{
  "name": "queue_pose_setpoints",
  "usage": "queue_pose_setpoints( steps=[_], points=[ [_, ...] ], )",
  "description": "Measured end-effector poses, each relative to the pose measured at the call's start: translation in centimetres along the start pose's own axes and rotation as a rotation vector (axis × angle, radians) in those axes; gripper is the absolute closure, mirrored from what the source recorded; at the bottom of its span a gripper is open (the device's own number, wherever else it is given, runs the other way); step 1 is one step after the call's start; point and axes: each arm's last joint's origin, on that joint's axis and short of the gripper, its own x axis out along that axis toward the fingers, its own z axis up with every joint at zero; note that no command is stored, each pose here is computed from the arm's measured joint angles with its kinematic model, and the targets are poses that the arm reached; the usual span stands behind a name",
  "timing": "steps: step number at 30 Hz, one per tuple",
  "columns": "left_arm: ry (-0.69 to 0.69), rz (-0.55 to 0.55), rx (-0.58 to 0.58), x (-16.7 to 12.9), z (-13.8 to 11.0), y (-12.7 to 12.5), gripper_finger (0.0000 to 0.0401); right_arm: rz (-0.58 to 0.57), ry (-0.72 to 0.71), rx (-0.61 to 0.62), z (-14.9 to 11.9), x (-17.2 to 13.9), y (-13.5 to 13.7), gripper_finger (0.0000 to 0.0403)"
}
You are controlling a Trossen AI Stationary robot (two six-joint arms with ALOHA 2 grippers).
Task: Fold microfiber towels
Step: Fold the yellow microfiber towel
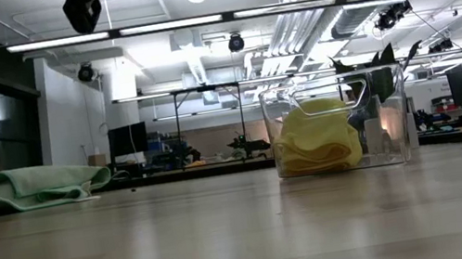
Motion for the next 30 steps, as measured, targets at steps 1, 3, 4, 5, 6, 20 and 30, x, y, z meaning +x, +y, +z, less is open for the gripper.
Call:
queue_pose_setpoints(
  steps=[1,3,4,5,6,20,30],
  points=[
    [0.0,0.0,0.0,0.0,0.0,0.0,0.0201,-0.012,0.008,0.031,0.1,0.5,0.0,0.0187],
    [0.0,0.0,0.0,0.0,0.0,0.0,0.0201,-0.029,0.032,0.087,0.5,1.3,0.1,0.0187],
    [0.0,0.0,0.0,0.0,0.0,0.0,0.0201,-0.031,0.045,0.105,0.6,1.6,0.1,0.0187],
    [0.0,0.0,0.0,0.0,0.0,0.0,0.0201,-0.035,0.05,0.12,0.8,1.9,0.2,0.0187],
    [0.0,0.0,0.0,0.0,0.0,0.0,0.0201,-0.037,0.051,0.131,0.9,2.1,0.2,0.0187],
    [0.0,0.0,0.0,0.0,0.0,0.0,0.0201,-0.026,0.029,0.231,1.1,2.2,0.4,0.027],
    [0.0,0.0,0.0,0.0,0.0,0.0,0.0201,-0.028,0.011,0.262,1.2,2.2,0.4,0.0312]
  ],
)
